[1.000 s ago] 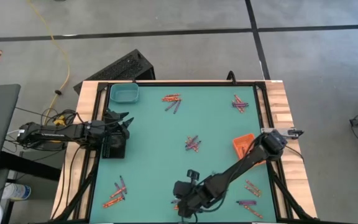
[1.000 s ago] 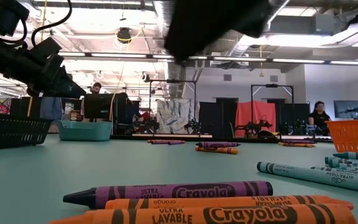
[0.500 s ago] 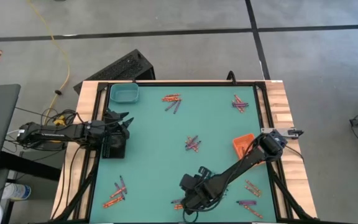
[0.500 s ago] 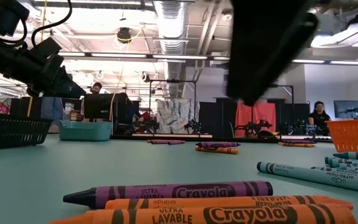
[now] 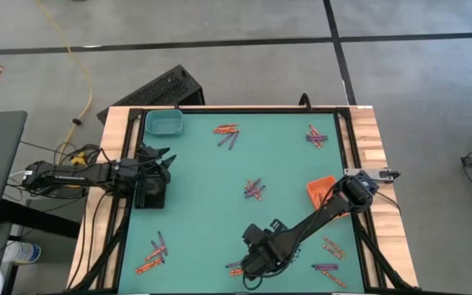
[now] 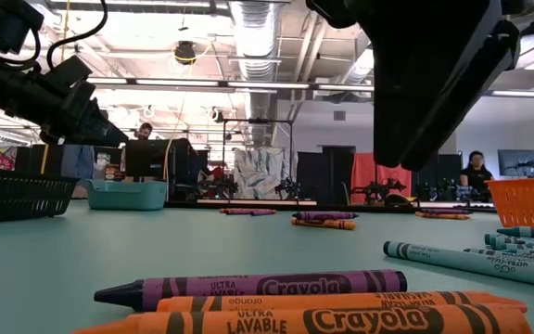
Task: Sort crayons
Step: Put the blue crayon into the green bin
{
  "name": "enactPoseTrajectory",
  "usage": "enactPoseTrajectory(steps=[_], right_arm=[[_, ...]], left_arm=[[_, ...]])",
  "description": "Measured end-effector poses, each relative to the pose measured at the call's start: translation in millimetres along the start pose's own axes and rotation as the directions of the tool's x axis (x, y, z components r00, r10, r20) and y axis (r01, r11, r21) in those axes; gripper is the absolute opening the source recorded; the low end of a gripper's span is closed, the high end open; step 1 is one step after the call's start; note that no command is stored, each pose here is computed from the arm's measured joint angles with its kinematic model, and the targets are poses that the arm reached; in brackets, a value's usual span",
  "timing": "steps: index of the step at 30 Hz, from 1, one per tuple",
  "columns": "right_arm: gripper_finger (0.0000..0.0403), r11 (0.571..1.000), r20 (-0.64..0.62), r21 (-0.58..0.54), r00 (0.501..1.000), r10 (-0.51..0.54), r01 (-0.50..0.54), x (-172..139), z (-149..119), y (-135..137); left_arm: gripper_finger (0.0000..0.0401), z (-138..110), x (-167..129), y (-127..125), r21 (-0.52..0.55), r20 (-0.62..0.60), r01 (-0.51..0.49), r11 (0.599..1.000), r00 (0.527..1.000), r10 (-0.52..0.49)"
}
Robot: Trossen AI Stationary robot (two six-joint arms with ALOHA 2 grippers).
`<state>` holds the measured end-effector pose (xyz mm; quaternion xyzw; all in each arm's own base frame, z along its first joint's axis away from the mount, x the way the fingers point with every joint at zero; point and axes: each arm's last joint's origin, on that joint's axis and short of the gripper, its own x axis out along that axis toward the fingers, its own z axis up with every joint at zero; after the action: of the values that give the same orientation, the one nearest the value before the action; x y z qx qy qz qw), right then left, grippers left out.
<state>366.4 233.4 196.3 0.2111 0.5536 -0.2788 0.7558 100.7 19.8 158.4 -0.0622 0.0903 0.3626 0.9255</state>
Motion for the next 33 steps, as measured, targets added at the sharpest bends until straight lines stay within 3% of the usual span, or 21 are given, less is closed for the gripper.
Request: enactPoseTrajectory(steps=[10, 17, 33], right_arm=[[0.0152, 1.000, -0.001, 0.027, 1.000, 0.006, -0.006, 0, 1, 0], [0.0152, 0.994, 0.061, -0.009, 0.992, 0.106, -0.106, 0, 8, 10], [0.0152, 0.994, 0.063, -0.020, 0.992, 0.106, -0.105, 4, 20, 7]], left_arm=[[0.0176, 0, 0, 0, 0.000, 0.000, 0.000, 1.000, 1.000, 0.000], [0.0176, 0, 0, 0, 0.000, 0.000, 0.000, 1.000, 1.000, 0.000], [0.0176, 0, 0, 0, 0.000, 0.000, 0.000, 1.000, 1.000, 0.000]])
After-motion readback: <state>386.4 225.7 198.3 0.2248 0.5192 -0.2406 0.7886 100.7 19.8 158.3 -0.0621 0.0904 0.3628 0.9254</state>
